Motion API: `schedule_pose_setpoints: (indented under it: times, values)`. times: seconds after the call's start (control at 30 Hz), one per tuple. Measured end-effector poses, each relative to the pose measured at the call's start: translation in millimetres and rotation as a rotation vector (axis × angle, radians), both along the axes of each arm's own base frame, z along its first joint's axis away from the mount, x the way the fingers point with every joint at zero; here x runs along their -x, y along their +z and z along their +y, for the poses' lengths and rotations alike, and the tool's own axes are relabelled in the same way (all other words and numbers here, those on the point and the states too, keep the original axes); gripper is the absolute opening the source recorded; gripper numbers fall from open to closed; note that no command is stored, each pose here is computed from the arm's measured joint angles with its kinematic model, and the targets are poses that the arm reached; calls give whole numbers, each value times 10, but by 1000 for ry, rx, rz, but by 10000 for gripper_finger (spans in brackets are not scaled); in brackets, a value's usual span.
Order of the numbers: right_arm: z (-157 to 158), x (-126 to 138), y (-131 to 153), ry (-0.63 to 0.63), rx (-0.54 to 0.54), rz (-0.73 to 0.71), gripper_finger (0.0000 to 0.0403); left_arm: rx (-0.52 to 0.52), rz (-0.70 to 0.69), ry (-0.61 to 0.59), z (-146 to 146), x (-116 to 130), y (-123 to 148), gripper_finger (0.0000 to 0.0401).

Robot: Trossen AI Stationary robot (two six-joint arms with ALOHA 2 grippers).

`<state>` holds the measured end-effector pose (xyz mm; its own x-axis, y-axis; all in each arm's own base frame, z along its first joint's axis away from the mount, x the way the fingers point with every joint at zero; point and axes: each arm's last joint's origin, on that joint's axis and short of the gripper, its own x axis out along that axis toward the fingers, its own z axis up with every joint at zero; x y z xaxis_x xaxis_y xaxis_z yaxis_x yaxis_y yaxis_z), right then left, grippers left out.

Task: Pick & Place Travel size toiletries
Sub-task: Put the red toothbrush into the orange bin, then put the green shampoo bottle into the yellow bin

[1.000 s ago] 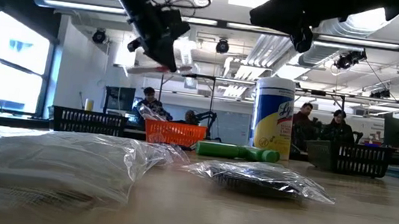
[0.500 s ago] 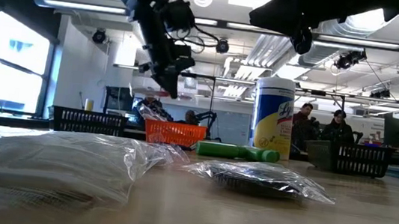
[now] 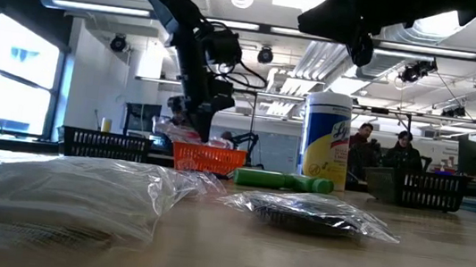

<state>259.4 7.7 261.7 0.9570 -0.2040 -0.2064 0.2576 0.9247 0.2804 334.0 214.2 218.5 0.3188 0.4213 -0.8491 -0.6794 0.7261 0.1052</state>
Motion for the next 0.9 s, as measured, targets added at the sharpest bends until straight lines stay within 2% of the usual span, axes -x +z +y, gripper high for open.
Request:
schedule_pose_setpoints:
  times: [0.27,0.57,0.73,0.9]
  values:
    - [0,0,0,0,0,0,62,-8,-12,-6,5,-9,13,50]
    - [-32,-1,0,-12,3,0,62,0,-25,-32,5,-20,24,125]
    - [-43,-1,1,-15,8,1,62,-18,-53,-32,28,-60,141,152]
    - [-52,-1,0,-18,10,2,62,-27,-81,-20,50,-96,317,156]
